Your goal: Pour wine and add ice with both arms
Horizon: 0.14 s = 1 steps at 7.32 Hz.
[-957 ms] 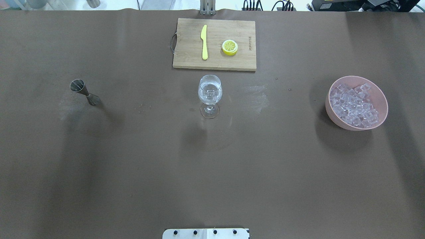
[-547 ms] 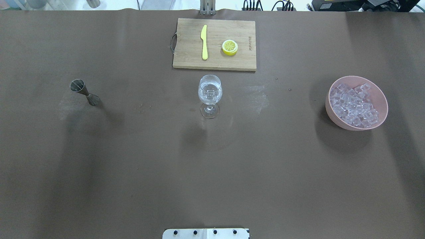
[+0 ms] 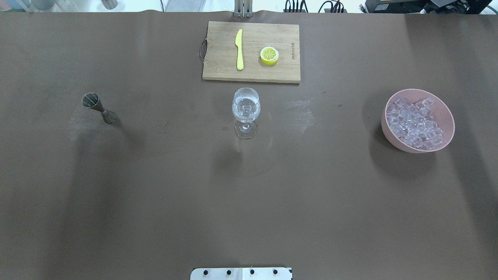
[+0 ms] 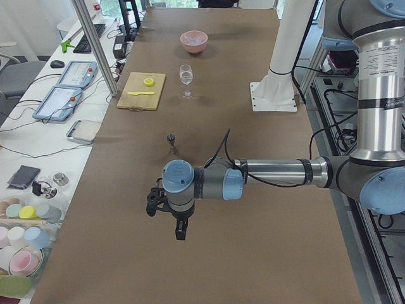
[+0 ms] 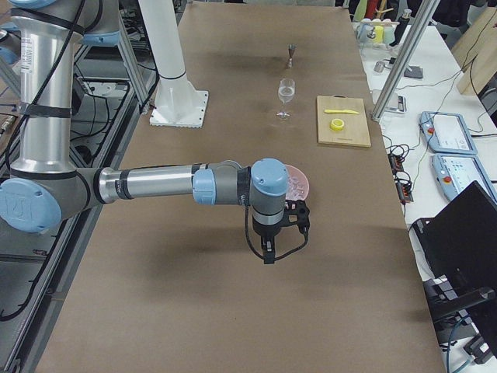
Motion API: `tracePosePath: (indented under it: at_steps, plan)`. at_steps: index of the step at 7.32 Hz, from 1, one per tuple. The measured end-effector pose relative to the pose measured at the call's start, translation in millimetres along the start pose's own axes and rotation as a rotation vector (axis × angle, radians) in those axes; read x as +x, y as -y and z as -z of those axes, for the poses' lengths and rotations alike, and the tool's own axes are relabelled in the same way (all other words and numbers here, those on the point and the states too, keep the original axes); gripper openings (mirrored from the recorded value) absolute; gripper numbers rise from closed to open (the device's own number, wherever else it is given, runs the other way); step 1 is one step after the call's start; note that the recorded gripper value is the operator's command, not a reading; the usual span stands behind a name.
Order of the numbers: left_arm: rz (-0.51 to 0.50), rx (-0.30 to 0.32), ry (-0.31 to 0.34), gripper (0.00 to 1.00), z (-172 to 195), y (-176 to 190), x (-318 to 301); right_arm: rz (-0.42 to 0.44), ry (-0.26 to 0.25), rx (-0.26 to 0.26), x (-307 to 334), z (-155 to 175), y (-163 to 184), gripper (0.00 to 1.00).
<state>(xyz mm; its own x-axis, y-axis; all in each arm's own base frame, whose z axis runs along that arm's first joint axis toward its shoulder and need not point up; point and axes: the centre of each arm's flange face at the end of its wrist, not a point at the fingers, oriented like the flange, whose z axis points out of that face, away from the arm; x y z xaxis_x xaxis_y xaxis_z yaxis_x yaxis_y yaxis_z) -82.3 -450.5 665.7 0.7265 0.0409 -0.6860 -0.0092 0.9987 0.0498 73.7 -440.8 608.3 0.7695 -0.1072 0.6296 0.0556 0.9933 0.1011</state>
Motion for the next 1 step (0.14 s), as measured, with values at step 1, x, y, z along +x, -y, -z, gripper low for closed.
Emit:
tracePosePath:
  at_steps: [1]
  plan:
    - [-0.001,0.0,0.0,0.99,-0.2,0.4,0.3,0.0,0.0,0.0,0.0,0.0,-0.1,1.0]
